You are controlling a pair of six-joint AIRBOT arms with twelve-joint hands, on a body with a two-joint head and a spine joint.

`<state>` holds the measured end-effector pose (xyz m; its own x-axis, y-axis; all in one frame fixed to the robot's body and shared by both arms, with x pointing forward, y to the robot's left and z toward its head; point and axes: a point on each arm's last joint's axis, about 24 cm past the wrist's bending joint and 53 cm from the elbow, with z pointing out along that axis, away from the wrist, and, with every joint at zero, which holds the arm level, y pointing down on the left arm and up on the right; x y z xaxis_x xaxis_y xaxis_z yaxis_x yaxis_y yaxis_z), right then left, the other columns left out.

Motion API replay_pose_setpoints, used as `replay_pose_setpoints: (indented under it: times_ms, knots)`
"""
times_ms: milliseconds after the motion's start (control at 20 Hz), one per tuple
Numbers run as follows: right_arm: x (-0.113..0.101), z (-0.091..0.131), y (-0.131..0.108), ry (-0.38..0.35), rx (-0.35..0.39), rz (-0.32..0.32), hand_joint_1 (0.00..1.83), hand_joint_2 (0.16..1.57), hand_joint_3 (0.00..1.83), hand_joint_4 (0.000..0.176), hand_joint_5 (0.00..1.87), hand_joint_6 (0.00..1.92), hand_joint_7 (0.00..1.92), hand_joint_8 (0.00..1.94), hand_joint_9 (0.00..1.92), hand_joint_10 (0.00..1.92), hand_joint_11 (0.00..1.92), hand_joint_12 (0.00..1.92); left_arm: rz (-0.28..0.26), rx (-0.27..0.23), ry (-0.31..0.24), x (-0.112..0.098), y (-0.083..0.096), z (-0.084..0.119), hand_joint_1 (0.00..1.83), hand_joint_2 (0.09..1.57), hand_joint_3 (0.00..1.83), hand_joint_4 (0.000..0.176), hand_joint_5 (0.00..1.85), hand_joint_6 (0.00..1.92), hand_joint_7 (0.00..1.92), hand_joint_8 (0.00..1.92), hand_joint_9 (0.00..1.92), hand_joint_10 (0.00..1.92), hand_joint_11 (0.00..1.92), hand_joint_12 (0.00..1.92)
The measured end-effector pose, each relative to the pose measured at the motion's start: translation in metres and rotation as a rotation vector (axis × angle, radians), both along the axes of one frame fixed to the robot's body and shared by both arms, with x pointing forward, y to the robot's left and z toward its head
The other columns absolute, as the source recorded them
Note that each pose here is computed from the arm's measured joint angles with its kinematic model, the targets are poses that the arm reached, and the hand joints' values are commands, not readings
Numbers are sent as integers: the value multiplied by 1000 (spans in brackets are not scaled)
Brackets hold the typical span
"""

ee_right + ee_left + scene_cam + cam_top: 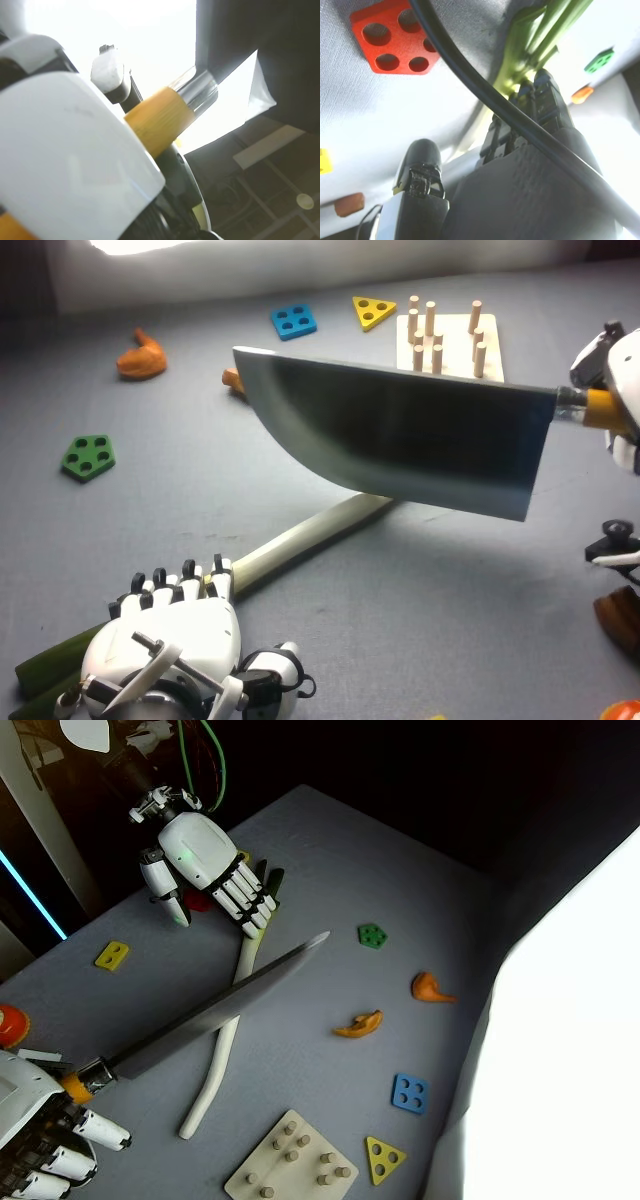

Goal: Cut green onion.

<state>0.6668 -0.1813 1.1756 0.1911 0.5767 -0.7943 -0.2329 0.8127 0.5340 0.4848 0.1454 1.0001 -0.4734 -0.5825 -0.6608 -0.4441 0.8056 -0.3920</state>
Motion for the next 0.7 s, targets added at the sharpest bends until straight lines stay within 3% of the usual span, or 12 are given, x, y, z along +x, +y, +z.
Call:
replay_pose_setpoints:
  times_ms: [200,250,300,600,700]
  knots:
    - [0,11,-13,-15,-15,-8,1551,759,856,176,1299,1921,1538,1941,1600,1921,1656,1921,1,-2,0,0,0,0,169,1393,0,0,50,9,48,7,29,10,38,23]
    - [-1,14,-17,-19,-20,-12,1573,756,857,176,1300,1921,1556,1941,1621,1921,1671,1921,1,-2,0,0,0,0,197,1379,6,0,63,3,77,3,56,4,7,189]
    - [-1,15,-19,-20,-25,-11,1566,739,862,176,1305,1921,1541,1941,1605,1921,1660,1921,0,-1,-2,1,-1,1,159,1389,11,0,37,1,56,0,41,1,0,227]
    - [-5,21,-21,-30,-32,6,1555,751,870,176,1337,1921,1578,1941,1640,1921,1682,1921,3,-5,-2,1,-1,2,118,1403,8,0,2,0,4,0,0,0,0,113]
    - [-5,21,-22,-28,-33,3,1549,747,865,176,1323,1921,1567,1941,1634,1921,1681,1921,3,-5,-1,1,-1,2,187,1399,3,0,27,8,20,5,4,1,0,107]
